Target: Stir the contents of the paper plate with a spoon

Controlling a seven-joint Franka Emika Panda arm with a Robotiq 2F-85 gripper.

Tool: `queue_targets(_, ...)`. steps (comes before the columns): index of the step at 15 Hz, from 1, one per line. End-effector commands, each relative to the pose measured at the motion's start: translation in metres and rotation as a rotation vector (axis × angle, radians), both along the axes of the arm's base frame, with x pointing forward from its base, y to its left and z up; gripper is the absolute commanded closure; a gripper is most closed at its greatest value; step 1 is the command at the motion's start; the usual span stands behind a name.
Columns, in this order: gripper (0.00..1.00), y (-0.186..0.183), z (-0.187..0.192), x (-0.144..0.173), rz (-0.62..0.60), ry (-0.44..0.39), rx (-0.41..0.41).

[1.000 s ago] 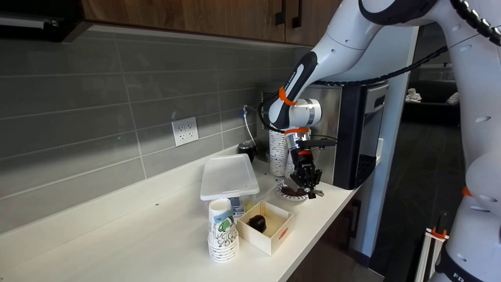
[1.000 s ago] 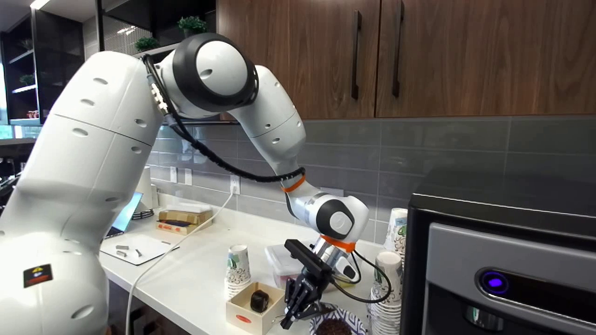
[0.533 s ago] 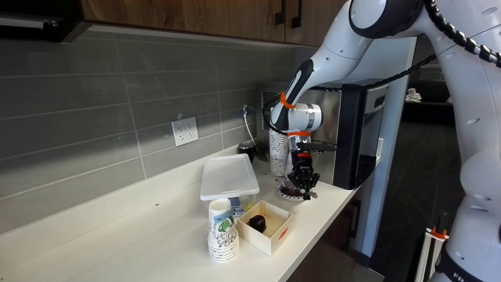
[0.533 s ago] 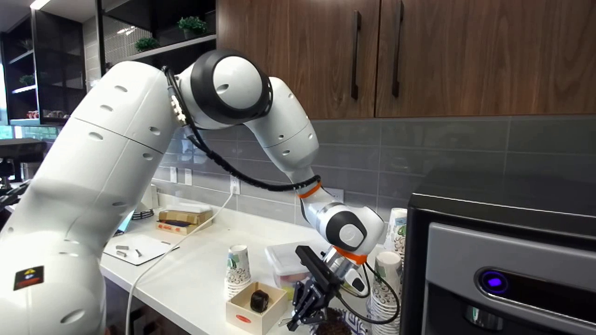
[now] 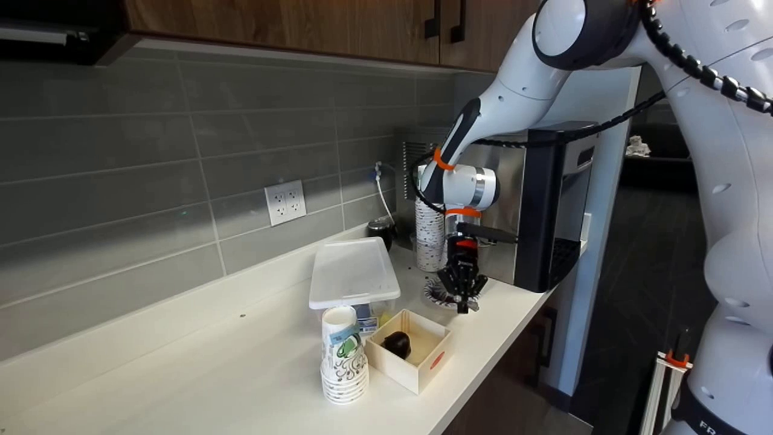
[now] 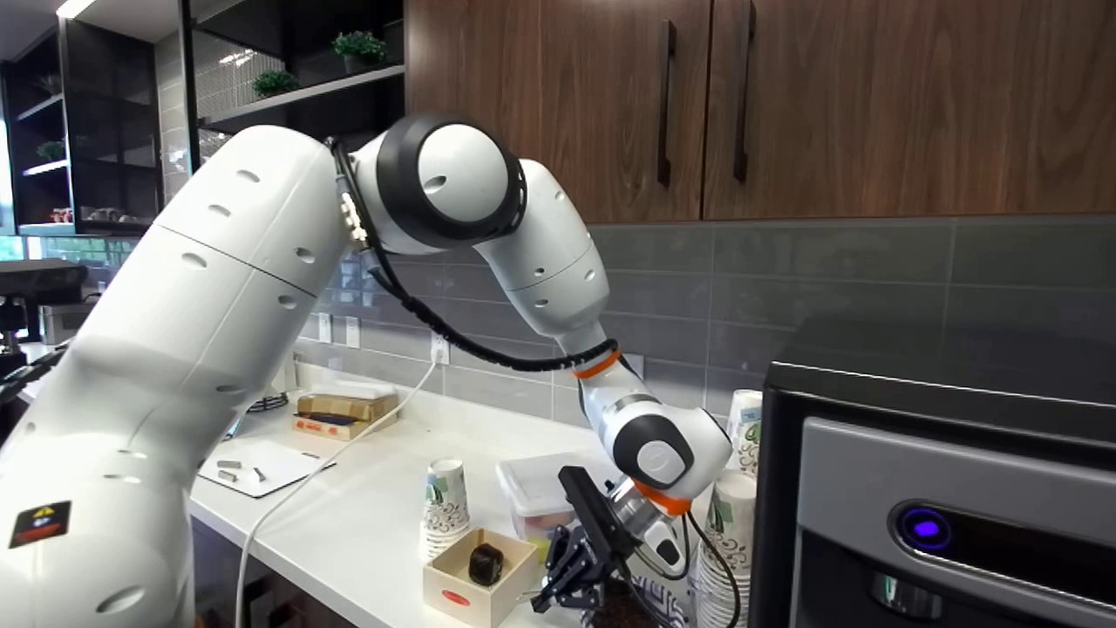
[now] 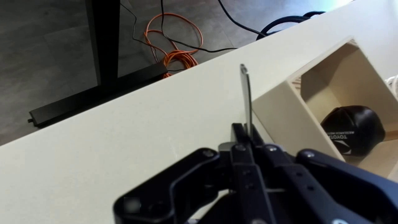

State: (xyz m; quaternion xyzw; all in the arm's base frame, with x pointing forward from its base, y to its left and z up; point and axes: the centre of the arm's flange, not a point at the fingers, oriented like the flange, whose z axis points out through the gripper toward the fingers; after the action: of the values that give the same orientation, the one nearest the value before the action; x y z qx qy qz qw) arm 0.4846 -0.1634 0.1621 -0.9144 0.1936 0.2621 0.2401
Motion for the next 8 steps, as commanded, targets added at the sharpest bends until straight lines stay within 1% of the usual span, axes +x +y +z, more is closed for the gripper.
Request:
queue_targets(1,0.99,-0.004,-0.003,0.002,-0.049,0.008,0.077)
queue_targets(4,0.99,-0.003,-0.001,-0.002,-0.062,0.028,0.095)
queue_targets(8,0.99,-0.001,-0.001,-0.008,-0.063,0.084,0.095)
